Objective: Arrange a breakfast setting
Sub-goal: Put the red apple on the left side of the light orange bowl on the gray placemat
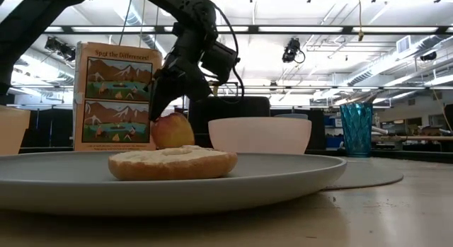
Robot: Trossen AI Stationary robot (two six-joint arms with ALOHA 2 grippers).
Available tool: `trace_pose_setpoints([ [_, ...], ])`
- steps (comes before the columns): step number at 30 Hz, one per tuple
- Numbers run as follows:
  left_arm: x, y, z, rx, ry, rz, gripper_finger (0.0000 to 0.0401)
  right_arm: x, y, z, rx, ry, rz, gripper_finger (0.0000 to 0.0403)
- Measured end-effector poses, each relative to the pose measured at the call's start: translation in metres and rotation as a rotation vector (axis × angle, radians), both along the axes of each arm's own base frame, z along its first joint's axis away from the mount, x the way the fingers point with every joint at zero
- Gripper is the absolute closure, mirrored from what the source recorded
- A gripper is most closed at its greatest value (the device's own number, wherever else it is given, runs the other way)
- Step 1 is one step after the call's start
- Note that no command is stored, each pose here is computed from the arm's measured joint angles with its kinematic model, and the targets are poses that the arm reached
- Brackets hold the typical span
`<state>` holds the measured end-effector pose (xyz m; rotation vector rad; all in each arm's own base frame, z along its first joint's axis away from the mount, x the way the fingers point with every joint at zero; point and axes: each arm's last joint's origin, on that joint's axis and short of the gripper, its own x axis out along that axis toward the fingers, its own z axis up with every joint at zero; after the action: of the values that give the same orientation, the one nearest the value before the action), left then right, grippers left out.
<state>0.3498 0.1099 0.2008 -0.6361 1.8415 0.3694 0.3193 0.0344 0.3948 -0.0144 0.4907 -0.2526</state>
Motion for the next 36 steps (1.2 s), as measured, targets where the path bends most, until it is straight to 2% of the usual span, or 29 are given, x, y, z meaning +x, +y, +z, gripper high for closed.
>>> trace_pose_setpoints([
  [10,0.005,0.001,-0.002,0.004,-0.060,0.005,0.0368,0.000,0.000,0.000,0.002,0.001,0.003,0.0201],
  [26,0.010,0.003,-0.002,0.008,-0.117,-0.002,0.0299,0.000,0.000,0.000,0.002,0.002,0.002,0.0202],
  [36,0.033,0.011,0.028,0.093,-0.316,-0.002,0.0298,0.000,0.000,0.000,0.002,0.002,0.003,0.0203],
])
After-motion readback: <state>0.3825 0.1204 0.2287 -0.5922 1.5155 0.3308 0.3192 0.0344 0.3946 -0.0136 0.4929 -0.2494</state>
